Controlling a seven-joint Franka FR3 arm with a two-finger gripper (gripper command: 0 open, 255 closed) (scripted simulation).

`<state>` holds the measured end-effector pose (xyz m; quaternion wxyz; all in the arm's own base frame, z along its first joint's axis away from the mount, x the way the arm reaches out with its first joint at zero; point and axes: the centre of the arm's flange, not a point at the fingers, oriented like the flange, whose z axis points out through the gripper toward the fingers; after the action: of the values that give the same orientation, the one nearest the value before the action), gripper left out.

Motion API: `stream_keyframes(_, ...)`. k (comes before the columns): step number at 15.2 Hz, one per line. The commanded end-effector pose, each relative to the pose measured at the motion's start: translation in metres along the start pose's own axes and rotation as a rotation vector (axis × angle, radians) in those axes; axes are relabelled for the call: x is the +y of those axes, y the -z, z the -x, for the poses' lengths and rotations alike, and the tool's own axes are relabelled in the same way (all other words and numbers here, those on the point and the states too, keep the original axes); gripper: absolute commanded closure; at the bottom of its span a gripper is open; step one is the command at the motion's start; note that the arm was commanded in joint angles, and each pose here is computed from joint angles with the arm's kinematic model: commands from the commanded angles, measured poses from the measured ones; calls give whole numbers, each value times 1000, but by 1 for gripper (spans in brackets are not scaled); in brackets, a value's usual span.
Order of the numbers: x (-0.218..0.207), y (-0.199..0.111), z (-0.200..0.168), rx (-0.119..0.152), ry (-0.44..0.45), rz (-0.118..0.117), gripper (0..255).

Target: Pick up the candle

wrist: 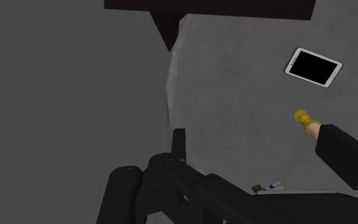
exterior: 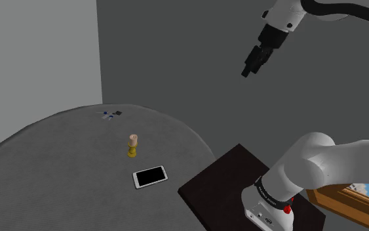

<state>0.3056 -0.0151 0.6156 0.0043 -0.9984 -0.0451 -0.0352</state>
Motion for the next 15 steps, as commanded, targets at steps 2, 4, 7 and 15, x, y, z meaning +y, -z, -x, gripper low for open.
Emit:
stream_keyframes(2,-8,-9,-5,-3,-3,1,0)
stream_keyframes(4,-25,-27,-16,-10,-9,3,0)
stream_keyframes(7,-50,-55,-32,-20,-17,5,0)
stream_keyframes(15,-116,-129,-75,-47,-40,12,0)
